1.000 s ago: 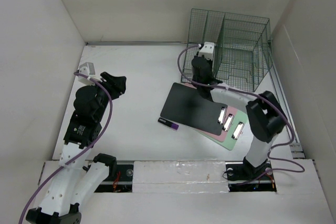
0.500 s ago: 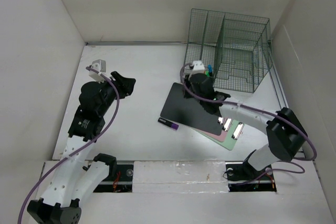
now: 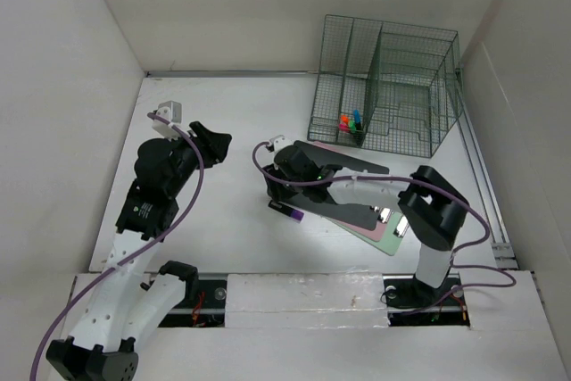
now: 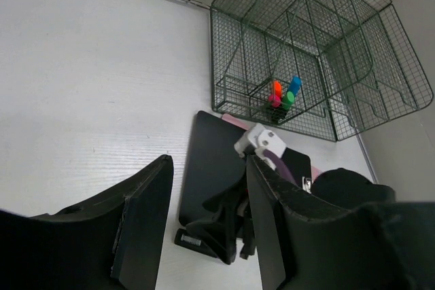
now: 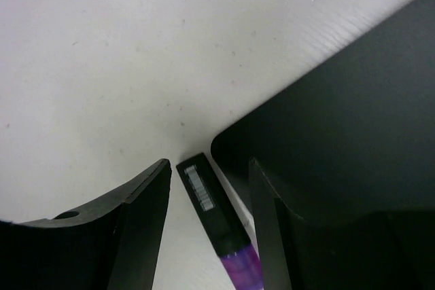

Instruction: Organize the desk

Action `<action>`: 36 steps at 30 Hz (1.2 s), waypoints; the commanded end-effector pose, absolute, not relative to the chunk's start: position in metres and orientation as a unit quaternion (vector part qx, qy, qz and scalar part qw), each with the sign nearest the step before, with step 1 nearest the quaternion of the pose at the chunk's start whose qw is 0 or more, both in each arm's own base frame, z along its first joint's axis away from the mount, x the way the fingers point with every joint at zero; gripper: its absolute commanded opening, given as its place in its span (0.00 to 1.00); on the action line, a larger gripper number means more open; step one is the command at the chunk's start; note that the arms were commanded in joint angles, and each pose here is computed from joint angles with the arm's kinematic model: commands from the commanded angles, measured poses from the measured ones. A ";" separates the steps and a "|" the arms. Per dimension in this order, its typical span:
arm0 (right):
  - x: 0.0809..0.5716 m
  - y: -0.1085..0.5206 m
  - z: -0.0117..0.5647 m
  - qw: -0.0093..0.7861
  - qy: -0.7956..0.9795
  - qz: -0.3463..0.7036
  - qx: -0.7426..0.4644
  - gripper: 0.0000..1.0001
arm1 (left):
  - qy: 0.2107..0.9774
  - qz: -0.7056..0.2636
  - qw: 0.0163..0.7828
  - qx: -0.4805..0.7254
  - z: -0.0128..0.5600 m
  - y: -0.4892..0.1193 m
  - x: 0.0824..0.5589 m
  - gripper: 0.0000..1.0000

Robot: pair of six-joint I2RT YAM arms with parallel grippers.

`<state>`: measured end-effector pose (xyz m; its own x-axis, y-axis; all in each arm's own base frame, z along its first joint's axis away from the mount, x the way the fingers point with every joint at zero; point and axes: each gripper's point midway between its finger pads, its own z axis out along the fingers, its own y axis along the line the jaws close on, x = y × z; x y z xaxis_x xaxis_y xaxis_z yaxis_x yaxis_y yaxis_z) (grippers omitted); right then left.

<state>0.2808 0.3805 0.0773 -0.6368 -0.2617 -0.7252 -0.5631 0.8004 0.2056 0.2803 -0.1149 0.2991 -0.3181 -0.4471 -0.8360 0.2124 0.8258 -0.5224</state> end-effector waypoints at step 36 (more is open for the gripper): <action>0.253 0.415 0.025 0.287 0.885 0.136 -0.341 0.52 | 0.734 -0.289 0.611 -0.065 0.321 -0.112 0.275 0.43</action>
